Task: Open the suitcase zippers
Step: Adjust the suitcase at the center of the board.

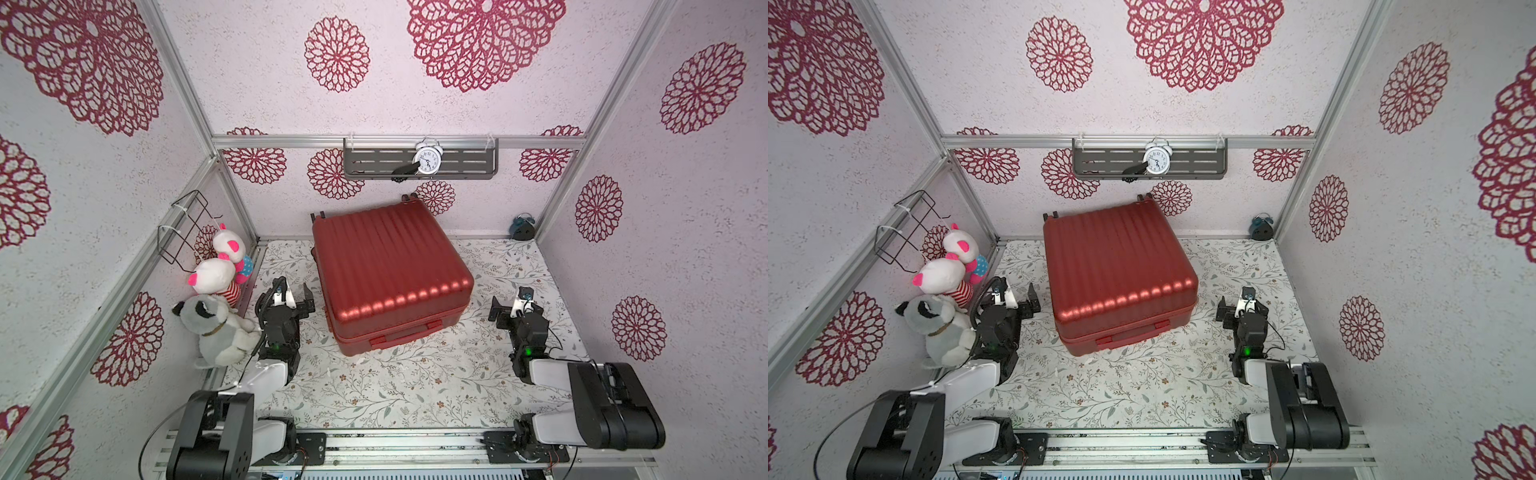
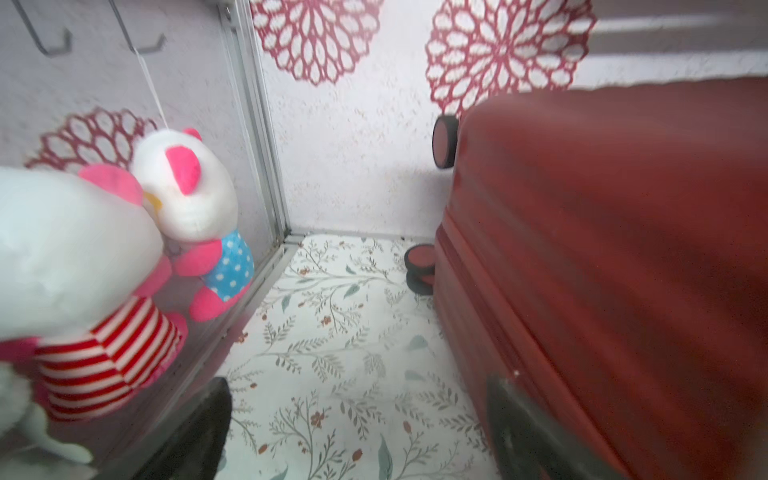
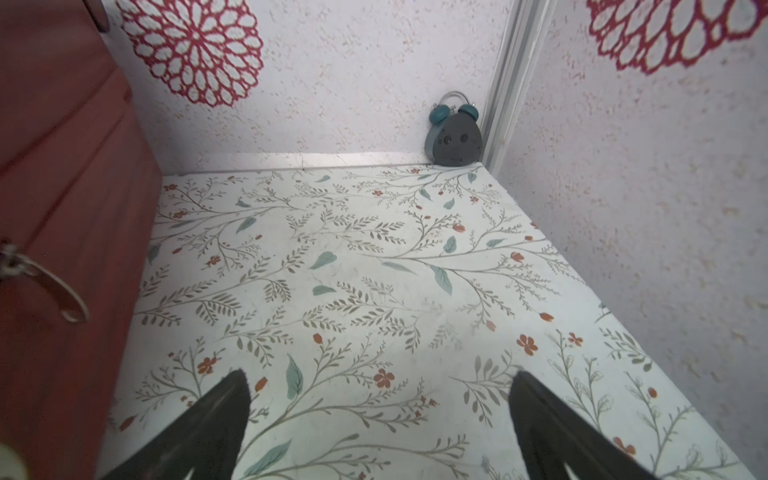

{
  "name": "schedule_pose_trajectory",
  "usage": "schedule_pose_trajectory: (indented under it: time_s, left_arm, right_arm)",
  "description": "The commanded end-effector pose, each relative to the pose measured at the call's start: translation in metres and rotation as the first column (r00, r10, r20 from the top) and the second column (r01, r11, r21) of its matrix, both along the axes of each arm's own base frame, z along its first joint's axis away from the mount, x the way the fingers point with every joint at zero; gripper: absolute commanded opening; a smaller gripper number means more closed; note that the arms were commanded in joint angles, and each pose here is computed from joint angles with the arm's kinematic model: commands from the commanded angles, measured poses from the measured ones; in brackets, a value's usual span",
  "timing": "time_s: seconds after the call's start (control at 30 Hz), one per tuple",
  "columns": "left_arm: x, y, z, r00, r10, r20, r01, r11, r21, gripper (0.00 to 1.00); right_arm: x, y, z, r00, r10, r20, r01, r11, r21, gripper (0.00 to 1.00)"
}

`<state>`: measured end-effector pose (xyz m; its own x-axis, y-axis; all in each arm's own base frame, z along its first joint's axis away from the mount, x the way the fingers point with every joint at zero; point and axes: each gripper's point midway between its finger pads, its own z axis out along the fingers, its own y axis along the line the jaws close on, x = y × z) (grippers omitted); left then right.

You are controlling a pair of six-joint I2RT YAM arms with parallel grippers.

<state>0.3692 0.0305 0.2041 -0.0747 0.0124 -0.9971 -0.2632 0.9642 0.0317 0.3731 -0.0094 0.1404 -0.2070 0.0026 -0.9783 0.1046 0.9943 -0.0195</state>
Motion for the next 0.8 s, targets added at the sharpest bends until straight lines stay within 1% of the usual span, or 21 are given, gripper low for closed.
schedule_pose_trajectory:
  time_s: [0.0, 0.13, 0.2, 0.23, 0.3, 0.37, 0.43, 0.5, 0.53, 0.57, 0.6, 0.67, 0.7, 0.77]
  left_arm:
    - [-0.01, 0.006, 0.022, 0.999, 0.05, 0.012, -0.049, 0.996, -0.078, 0.98]
    - [-0.026, 0.002, 0.054, 0.997, 0.065, 0.05, -0.053, 0.977, -0.206, 0.98]
    - [-0.036, -0.006, 0.065, 0.996, 0.051, 0.076, -0.027, 0.955, -0.294, 0.98]
    - [-0.039, -0.013, 0.067, 0.997, 0.027, 0.078, 0.001, 0.942, -0.335, 0.98]
    - [-0.046, -0.035, 0.074, 0.995, -0.065, 0.08, 0.093, 0.907, -0.41, 0.98]
    - [-0.056, -0.056, 0.082, 0.984, -0.161, 0.079, 0.18, 0.868, -0.462, 0.98]
    - [-0.068, -0.076, 0.089, 0.964, -0.246, 0.098, 0.263, 0.841, -0.473, 0.98]
    - [-0.081, -0.095, 0.093, 0.941, -0.318, 0.115, 0.335, 0.831, -0.443, 0.98]
    - [-0.087, -0.1, 0.093, 0.937, -0.33, 0.119, 0.348, 0.834, -0.427, 0.98]
    - [-0.092, -0.101, 0.09, 0.935, -0.336, 0.112, 0.352, 0.841, -0.412, 0.98]
    - [-0.095, -0.1, 0.09, 0.935, -0.334, 0.118, 0.352, 0.846, -0.4, 0.98]
    - [-0.104, -0.1, 0.097, 0.925, -0.355, 0.135, 0.378, 0.83, -0.409, 0.98]
    - [-0.108, -0.101, 0.1, 0.918, -0.365, 0.155, 0.396, 0.826, -0.402, 0.98]
    - [-0.109, -0.1, 0.095, 0.916, -0.366, 0.167, 0.402, 0.827, -0.393, 0.98]
  right_arm:
    - [0.002, 0.011, 0.025, 0.999, 0.045, -0.004, -0.045, 0.999, 0.029, 0.99]
    - [-0.007, 0.019, 0.064, 0.995, 0.071, 0.073, -0.079, 0.99, 0.114, 0.99]
    - [-0.017, 0.022, 0.091, 0.989, 0.069, 0.132, -0.095, 0.976, 0.198, 0.99]
    - [-0.022, 0.023, 0.097, 0.988, 0.067, 0.14, -0.099, 0.967, 0.235, 0.99]
    - [-0.035, 0.027, 0.113, 0.985, 0.073, 0.154, -0.121, 0.937, 0.329, 0.99]
    - [-0.05, 0.036, 0.121, 0.982, 0.115, 0.148, -0.165, 0.906, 0.391, 0.99]
    - [-0.063, 0.041, 0.126, 0.979, 0.145, 0.141, -0.191, 0.888, 0.418, 0.99]
    - [-0.073, 0.038, 0.125, 0.985, 0.128, 0.113, -0.165, 0.884, 0.436, 0.99]
    - [-0.075, 0.036, 0.123, 0.988, 0.108, 0.107, -0.146, 0.875, 0.462, 0.99]
    - [-0.076, 0.037, 0.121, 0.987, 0.107, 0.122, -0.154, 0.858, 0.49, 0.99]
    - [-0.077, 0.043, 0.118, 0.98, 0.136, 0.146, -0.193, 0.836, 0.513, 0.99]
    - [-0.079, 0.056, 0.118, 0.959, 0.21, 0.19, -0.281, 0.791, 0.544, 0.99]
    - [-0.078, 0.062, 0.12, 0.95, 0.242, 0.199, -0.312, 0.781, 0.54, 0.99]
    - [-0.074, 0.068, 0.116, 0.943, 0.278, 0.181, -0.332, 0.77, 0.545, 0.99]
